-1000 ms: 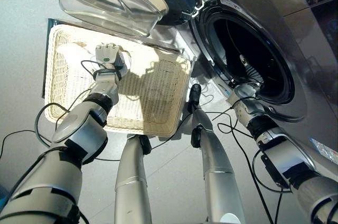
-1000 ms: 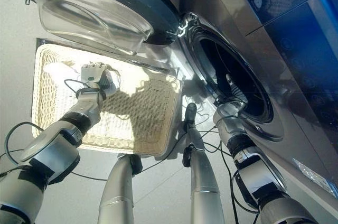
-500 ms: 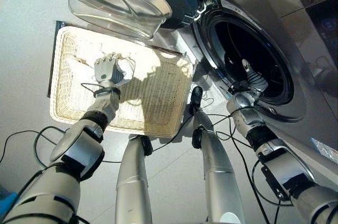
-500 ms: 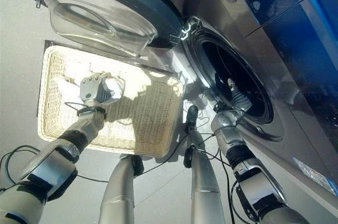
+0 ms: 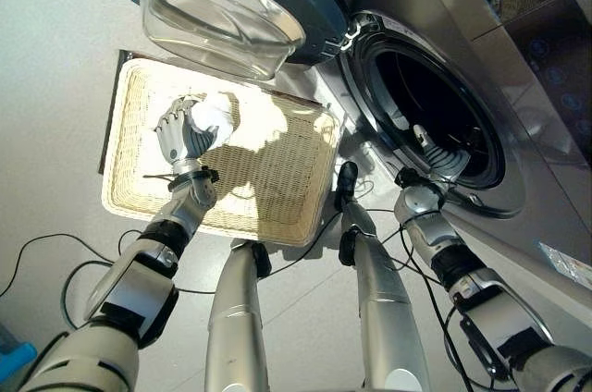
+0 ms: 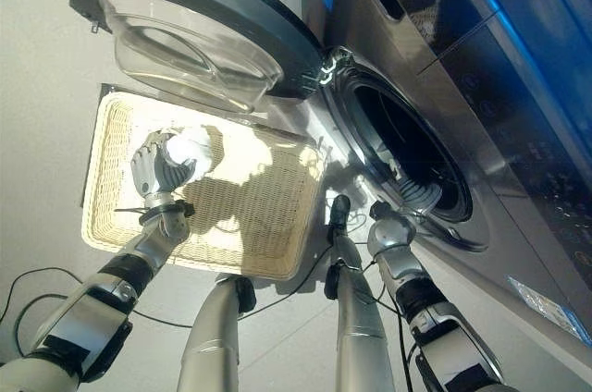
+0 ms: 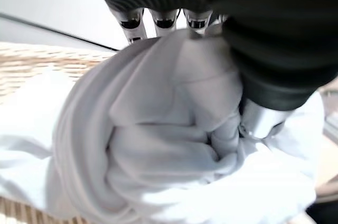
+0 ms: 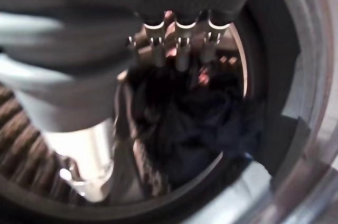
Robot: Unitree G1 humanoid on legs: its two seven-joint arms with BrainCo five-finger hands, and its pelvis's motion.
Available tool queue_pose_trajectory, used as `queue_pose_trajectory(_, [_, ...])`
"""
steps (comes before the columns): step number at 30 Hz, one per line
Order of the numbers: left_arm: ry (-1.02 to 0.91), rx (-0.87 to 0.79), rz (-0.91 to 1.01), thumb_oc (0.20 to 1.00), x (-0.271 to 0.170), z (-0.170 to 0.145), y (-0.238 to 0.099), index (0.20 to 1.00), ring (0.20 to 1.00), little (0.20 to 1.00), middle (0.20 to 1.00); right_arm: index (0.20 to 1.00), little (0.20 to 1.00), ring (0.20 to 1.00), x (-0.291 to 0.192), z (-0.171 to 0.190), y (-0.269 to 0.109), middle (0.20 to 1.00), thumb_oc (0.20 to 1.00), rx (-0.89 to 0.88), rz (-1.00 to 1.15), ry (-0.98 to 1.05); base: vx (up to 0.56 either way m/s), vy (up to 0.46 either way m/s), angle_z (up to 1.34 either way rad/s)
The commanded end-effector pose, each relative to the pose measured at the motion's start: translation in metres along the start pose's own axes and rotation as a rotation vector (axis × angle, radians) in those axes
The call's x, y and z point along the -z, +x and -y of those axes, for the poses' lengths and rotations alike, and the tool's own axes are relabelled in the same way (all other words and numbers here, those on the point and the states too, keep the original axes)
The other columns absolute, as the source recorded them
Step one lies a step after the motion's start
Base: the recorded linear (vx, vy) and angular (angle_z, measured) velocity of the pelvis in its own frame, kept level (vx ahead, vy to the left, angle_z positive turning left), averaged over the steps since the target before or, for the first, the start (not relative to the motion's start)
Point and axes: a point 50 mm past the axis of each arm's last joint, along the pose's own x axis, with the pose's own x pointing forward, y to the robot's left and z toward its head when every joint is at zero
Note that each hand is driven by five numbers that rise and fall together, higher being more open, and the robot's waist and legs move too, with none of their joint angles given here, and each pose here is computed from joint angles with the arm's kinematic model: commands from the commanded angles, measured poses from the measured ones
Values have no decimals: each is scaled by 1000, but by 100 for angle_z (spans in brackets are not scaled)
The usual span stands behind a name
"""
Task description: Put the clothes into the washing machine.
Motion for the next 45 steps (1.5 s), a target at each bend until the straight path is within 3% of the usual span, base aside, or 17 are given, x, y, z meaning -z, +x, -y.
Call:
queue_pose_trajectory(1, [-268, -19, 9, 200, -19, -3, 2, 200, 200, 200, 200, 1000, 1000, 1000, -22, -13, -7, 1000, 1000, -254, 167, -33, 0, 0, 0])
queue_pose_trajectory(8, [-679, 172, -101, 200, -24, 6, -21, 200, 200, 200, 200, 1000, 1000, 1000, -4, -18, -24, 1000, 1000, -641, 191, -187, 2, -42, 4])
queue_pose_trajectory(11, [-756, 208, -113, 200, -28, 8, -23, 200, 200, 200, 200, 1000, 1000, 1000, 2, -18, -24, 1000, 1000, -697, 186, -252, 0, -29, 8])
queue_pose_trajectory(19, [-1203, 461, -303, 200, -41, 31, -39, 200, 200, 200, 200, 1000, 1000, 1000, -7, -37, -12, 1000, 1000, -927, 238, -417, -11, -45, 6])
queue_pose_trajectory(26, [-1378, 597, -377, 200, -55, 42, -46, 200, 200, 200, 200, 1000, 1000, 1000, -5, -45, -6, 1000, 1000, -1024, 153, -459, -4, -34, 8])
queue_pose_trajectory(36, [-1559, 837, -458, 200, -86, 58, -60, 200, 200, 200, 200, 1000, 1000, 1000, -16, -64, -16, 1000, 1000, -1151, 91, -335, 5, -13, 4])
queue_pose_trajectory(45, [-1572, 949, -393, 200, -111, 64, -65, 200, 200, 200, 200, 1000, 1000, 1000, -15, -77, -24, 1000, 1000, -1242, -9, -241, 4, -1, 1])
